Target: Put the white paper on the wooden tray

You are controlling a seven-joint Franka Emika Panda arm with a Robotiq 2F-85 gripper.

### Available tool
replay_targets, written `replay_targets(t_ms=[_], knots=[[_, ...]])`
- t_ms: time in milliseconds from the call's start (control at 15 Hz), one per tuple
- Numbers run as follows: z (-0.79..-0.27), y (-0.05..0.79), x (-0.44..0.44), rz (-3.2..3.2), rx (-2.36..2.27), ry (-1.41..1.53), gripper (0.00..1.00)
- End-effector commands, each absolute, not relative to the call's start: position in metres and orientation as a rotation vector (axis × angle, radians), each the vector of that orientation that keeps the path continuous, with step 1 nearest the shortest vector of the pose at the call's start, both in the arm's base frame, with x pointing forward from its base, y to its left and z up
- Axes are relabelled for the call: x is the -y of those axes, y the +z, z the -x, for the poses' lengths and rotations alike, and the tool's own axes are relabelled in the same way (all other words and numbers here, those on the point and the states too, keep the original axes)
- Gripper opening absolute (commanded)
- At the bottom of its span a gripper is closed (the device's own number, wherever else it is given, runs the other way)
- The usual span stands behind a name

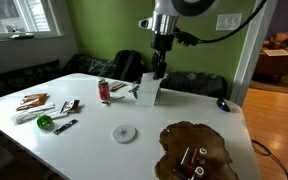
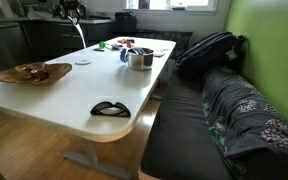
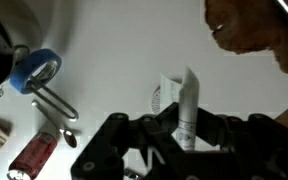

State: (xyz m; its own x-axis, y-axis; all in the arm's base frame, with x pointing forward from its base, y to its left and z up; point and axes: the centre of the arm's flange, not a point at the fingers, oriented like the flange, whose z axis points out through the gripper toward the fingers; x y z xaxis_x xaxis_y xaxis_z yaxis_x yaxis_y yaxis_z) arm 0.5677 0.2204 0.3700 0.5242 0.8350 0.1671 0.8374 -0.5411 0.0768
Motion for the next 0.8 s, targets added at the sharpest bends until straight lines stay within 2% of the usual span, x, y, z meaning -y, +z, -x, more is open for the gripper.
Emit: replay_targets(t_ms=[0,333,533,733], knots=[[-0.545,0.416,-0.194,2.737,1.278,-0.093,0.02],[-0.531,0.422,-0.131,2.736,0.995,0.171,0.02],[-0.529,0.381,-0.101,2.67,0.863,0.319,0.02],[-0.53,0.327,-0.1,2.525,0.832,0.298,0.02]])
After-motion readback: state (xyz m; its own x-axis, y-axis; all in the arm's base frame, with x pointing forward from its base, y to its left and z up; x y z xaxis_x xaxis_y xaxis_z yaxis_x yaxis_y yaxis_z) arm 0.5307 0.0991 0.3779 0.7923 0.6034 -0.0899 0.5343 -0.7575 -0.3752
